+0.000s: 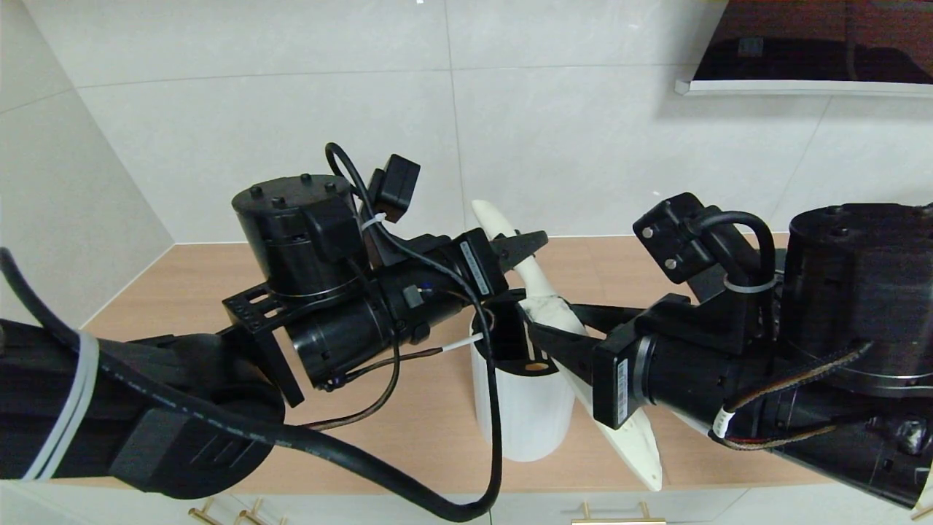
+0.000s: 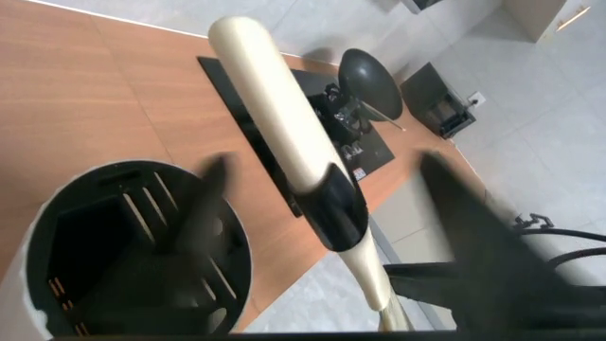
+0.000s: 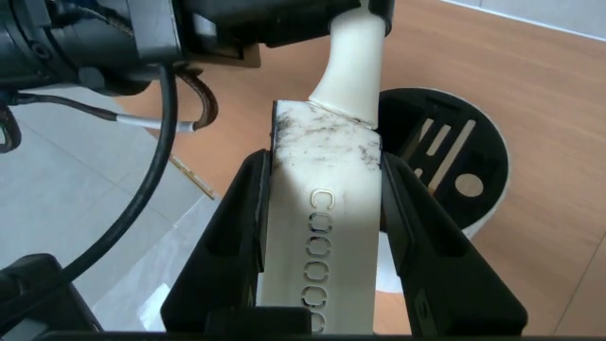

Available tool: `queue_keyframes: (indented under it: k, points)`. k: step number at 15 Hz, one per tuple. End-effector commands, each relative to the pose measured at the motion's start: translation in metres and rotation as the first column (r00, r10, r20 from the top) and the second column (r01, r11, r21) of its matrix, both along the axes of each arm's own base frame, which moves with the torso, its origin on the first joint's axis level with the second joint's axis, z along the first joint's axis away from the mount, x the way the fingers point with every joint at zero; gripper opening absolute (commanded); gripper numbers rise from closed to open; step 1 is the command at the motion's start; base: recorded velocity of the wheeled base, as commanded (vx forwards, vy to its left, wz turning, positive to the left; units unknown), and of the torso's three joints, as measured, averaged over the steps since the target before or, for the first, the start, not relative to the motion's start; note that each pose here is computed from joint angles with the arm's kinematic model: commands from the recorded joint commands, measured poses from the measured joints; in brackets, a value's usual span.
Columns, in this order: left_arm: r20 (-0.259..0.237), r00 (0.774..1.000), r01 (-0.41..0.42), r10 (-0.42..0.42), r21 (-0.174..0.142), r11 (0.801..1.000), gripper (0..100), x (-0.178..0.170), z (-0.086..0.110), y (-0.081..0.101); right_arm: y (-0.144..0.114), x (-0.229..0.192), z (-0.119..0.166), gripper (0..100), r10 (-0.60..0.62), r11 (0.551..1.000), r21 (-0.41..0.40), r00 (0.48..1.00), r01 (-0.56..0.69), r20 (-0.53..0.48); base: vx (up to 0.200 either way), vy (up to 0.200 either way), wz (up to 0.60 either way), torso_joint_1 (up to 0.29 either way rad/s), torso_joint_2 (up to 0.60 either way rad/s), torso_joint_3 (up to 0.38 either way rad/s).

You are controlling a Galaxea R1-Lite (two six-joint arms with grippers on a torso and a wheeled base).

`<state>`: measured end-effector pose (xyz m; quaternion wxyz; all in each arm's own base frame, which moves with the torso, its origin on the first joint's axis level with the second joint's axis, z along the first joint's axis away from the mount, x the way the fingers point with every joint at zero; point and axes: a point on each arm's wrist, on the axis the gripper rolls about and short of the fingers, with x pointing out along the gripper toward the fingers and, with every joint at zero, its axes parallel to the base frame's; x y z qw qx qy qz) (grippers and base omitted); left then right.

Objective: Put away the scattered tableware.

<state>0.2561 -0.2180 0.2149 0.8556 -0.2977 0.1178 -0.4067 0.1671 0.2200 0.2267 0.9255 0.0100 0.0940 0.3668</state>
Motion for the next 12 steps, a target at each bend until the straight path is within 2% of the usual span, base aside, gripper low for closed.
queue_keyframes:
  k: [1,8,10,11,12]
  points:
    - [0.000,1.000,0.001,-0.001,0.000,1.000,0,0.000,0.000,0.000,0.000,0.000,0.000,0,0.001,1.000,0.000,1.000,-0.001,0.000,0.000,0.000,0.00,0.000,0.00,0.000]
    - [0.007,1.000,-0.001,0.001,-0.002,1.000,0,-0.001,0.002,0.001,0.000,-0.001,0.001,0,-0.010,1.000,0.005,1.000,0.010,0.006,0.000,0.000,0.00,0.000,0.00,0.000]
    - [0.029,0.999,-0.016,0.017,-0.016,1.000,0,-0.004,0.010,0.005,-0.002,-0.001,0.003,0,-0.031,0.999,0.009,0.999,0.031,0.013,0.000,0.000,0.00,0.000,0.00,0.000]
    - [0.051,0.998,-0.027,0.027,-0.011,1.000,0,-0.005,0.013,0.008,-0.004,-0.002,0.006,0,-0.032,0.999,0.016,0.999,0.032,0.019,0.000,0.000,0.00,0.000,0.00,0.000]
    - [0.078,0.995,-0.054,0.055,-0.008,0.998,0,-0.005,0.018,0.013,-0.006,-0.002,0.008,100,-0.037,0.999,0.023,0.999,0.037,0.024,0.000,0.000,0.00,0.000,0.00,0.000]
